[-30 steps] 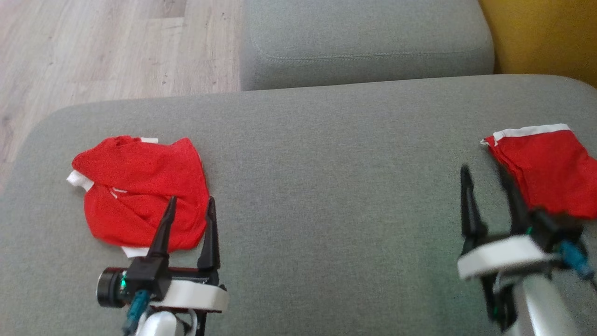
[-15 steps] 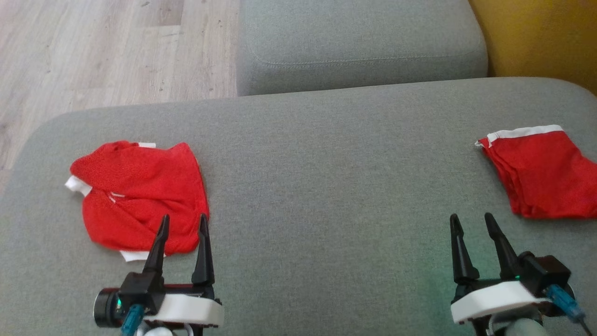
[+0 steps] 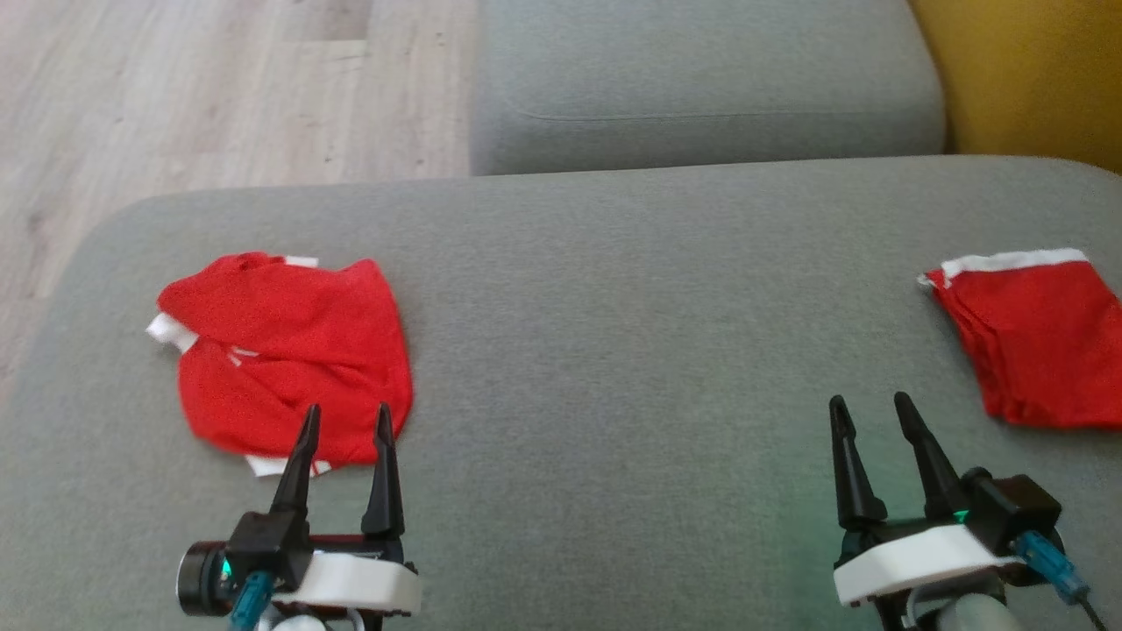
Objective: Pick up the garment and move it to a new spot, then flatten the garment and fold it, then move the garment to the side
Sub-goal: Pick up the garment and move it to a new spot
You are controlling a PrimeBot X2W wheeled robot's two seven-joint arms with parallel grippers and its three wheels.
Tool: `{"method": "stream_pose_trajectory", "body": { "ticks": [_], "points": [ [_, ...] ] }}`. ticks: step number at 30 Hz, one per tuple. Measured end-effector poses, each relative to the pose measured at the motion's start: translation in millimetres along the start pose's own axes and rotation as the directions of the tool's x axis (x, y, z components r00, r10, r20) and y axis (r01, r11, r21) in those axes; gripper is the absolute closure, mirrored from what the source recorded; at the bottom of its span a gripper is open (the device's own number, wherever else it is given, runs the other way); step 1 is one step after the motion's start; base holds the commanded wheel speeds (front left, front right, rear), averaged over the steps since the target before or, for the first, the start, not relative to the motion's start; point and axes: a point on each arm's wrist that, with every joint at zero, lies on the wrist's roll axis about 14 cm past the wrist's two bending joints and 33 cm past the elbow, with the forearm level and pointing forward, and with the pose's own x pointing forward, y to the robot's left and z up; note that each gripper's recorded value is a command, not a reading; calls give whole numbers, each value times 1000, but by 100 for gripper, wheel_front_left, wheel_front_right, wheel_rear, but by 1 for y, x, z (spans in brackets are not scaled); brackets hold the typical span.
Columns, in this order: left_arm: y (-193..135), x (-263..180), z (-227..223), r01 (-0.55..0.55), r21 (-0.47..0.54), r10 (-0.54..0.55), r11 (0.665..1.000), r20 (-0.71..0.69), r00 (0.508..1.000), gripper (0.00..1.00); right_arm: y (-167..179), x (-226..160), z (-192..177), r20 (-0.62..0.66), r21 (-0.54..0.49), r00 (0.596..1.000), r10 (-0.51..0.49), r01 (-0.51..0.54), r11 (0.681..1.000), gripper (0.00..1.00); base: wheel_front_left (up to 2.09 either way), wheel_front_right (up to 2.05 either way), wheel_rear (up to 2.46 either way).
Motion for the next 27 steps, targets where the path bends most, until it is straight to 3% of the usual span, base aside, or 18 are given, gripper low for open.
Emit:
{"method": "stream_pose_trajectory", "body": {
  "ticks": [16,27],
  "points": [
    [56,-36,11,-183,20,182,983,39,983,0,76,21,-11,-39,20,971,236,-235,972,0,0,0,0],
    [80,-54,15,-261,18,260,965,56,964,0,106,19,-21,-71,42,944,323,-320,946,0,0,0,0]
  ]
}}
